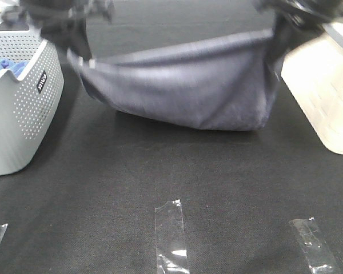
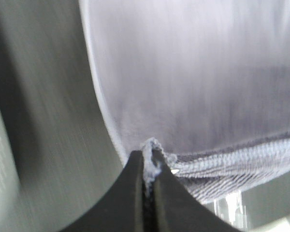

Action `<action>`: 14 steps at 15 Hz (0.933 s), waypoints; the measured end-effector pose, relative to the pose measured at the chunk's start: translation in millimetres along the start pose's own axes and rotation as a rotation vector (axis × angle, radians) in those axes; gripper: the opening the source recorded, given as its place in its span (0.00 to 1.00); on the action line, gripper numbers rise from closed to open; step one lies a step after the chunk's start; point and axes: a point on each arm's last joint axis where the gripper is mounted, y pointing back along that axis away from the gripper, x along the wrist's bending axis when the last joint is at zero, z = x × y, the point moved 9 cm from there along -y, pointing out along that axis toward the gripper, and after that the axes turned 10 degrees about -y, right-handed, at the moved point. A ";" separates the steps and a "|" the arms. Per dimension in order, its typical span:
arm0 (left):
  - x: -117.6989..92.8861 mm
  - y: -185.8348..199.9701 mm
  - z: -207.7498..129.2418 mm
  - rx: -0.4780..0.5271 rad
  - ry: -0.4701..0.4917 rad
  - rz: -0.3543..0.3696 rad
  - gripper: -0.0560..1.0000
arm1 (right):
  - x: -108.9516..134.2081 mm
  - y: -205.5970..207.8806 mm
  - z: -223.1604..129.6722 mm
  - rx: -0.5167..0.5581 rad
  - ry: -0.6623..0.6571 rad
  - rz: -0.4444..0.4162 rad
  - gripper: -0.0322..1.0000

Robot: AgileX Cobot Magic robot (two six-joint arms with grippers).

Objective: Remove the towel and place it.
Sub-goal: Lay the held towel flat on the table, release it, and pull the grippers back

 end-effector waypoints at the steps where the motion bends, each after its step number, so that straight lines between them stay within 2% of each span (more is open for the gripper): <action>1: -11.1 -3.4 -19.5 0.038 -0.022 -0.007 0.05 | -0.8 0.7 -14.0 0.015 -0.003 0.001 0.03; 4: -46.0 -12.2 -69.7 0.114 -0.067 -0.027 0.05 | -3.0 5.3 -53.6 0.046 -0.005 0.002 0.03; 7: -69.0 -20.6 -113.1 0.167 -0.075 -0.027 0.05 | -3.8 10.4 -92.3 0.059 -0.007 0.011 0.03; 10: -80.8 -29.5 -160.6 0.238 -0.063 -0.009 0.05 | -6.0 6.8 -141.1 0.084 -0.022 0.032 0.03; 14: -89.3 -38.4 -207.8 0.306 -0.038 0.002 0.05 | -7.1 -7.9 -193.3 0.135 -0.058 0.079 0.03</action>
